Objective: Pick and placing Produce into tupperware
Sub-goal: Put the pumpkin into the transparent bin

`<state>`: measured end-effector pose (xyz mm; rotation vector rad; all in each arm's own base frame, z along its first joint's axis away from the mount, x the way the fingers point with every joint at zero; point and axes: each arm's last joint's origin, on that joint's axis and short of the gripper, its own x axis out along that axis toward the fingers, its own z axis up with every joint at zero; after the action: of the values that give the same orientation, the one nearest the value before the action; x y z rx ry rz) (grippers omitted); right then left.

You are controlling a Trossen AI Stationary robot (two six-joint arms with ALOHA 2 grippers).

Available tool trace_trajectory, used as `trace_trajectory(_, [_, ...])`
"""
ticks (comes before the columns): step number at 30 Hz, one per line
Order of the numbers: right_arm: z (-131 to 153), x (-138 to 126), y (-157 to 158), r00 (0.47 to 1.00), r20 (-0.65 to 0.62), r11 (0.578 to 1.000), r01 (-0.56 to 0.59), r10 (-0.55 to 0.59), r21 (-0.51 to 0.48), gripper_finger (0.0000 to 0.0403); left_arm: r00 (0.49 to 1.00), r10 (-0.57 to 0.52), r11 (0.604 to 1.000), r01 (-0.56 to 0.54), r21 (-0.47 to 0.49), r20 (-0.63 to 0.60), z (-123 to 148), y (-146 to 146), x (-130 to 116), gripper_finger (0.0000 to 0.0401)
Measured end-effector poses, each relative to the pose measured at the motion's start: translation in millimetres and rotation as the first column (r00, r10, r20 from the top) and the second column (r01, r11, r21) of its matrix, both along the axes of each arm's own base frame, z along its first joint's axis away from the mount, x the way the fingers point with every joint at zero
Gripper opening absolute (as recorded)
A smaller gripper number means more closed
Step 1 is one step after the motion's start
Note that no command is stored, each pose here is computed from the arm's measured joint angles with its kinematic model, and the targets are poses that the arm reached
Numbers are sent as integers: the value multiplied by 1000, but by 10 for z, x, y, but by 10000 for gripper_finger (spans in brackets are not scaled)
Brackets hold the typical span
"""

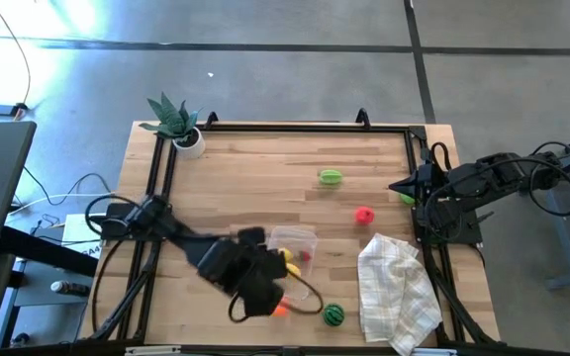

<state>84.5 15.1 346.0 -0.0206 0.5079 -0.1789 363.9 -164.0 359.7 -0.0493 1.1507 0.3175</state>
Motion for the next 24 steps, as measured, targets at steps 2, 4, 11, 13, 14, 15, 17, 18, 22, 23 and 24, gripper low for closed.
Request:
trace_trajectory(2, [0,0,0,1000,0,1000,0,0,0,0,997,67,998,-67,-23,30,0,-105,-48,184])
trace_trajectory(4, [0,0,0,1000,0,1000,0,0,0,0,989,140,989,-137,-57,46,-15,-181,-87,184])
trace_trajectory(11, [0,0,0,1000,0,1000,0,0,0,0,947,318,935,-319,-151,-33,-227,-339,-153,184])
trace_trajectory(13, [0,0,0,1000,0,1000,0,0,0,0,939,336,923,-345,-173,-81,-312,-357,-148,184])
trace_trajectory(14, [0,0,0,1000,0,1000,0,0,0,0,935,338,917,-352,-189,-105,-344,-368,-146,184])
trace_trajectory(15, [0,0,0,1000,0,1000,0,0,0,0,933,336,911,-357,-208,-131,-373,-380,-144,184])
trace_trajectory(17, [0,0,0,1000,0,1000,0,0,0,0,932,320,899,-355,-258,-168,-418,-412,-127,184])
trace_trajectory(18, [0,0,0,1000,0,1000,0,0,0,0,934,313,894,-351,-278,-173,-440,-436,-117,184])
trace_trajectory(22, [0,0,0,1000,0,1000,0,0,0,0,923,366,855,-384,-350,-120,-530,-509,-13,184])
trace_trajectory(23, [0,0,0,1000,0,1000,0,0,0,0,915,385,846,-401,-350,-118,-564,-515,0,184])
trace_trajectory(24, [0,0,0,1000,0,1000,-1,1,0,0,906,406,837,-422,-350,-122,-604,-519,7,184])
